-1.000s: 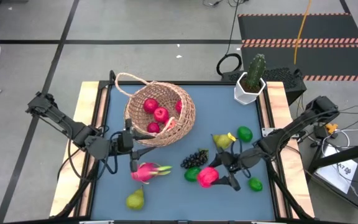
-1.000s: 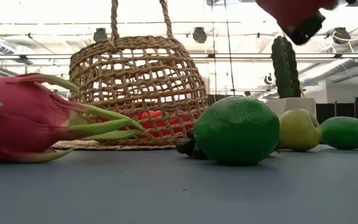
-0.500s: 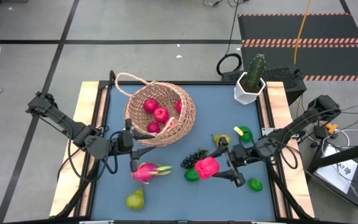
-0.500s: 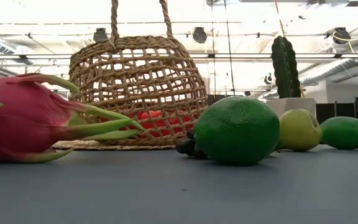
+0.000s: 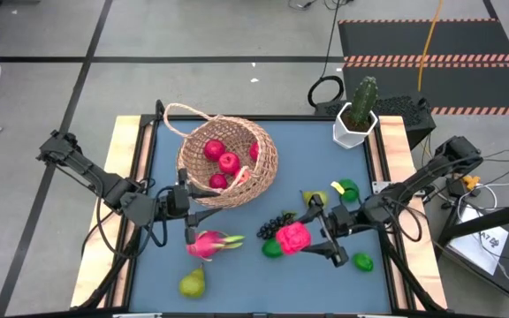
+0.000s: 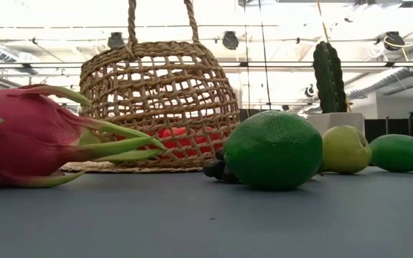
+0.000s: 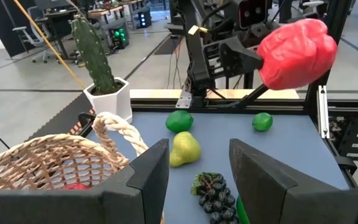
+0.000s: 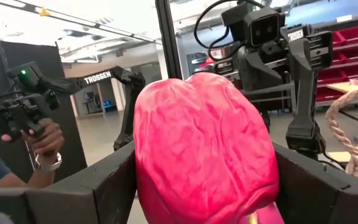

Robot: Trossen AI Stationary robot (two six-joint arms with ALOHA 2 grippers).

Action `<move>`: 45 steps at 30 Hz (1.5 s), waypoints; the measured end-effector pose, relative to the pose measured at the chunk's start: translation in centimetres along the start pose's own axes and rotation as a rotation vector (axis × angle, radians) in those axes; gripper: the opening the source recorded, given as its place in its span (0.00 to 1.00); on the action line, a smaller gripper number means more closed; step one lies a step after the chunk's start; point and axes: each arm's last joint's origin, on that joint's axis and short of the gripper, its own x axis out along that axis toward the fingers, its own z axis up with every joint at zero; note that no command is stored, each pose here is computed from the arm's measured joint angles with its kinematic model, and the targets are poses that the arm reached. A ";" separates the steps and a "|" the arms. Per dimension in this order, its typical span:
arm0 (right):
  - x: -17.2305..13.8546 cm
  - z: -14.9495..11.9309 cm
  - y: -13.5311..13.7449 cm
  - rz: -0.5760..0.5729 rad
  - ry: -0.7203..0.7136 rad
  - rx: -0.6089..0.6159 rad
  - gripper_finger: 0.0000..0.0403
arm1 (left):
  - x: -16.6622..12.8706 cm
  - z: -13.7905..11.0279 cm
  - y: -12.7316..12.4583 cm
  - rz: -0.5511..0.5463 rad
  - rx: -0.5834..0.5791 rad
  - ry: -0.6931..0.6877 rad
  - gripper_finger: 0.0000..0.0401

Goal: Build produce basket
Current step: Put the red bell pepper into the basket

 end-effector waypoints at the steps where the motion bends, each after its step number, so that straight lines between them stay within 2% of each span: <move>1: 0.2 -0.2 0.0 0.001 -0.006 -0.002 0.74 | 0.0 0.0 0.0 0.000 0.000 0.000 0.42; 16: 2.5 -3.4 -0.2 0.009 -0.185 -0.052 0.74 | 0.0 0.0 0.0 -0.001 0.003 0.000 0.42; 23: 2.4 -2.8 -0.3 0.018 -0.254 -0.006 0.74 | 0.0 0.0 0.0 -0.001 0.000 0.000 0.42; 27: 2.2 -2.1 -0.1 0.067 -0.279 0.008 0.74 | 0.0 0.0 0.0 -0.002 0.000 0.000 0.42; 34: 2.1 -1.9 0.0 0.101 -0.283 0.008 0.74 | 0.0 0.0 0.0 -0.002 -0.007 0.000 0.42; 45: 2.2 -2.1 -0.1 0.094 -0.264 -0.024 0.74 | 0.0 0.0 0.0 -0.002 -0.002 0.000 0.42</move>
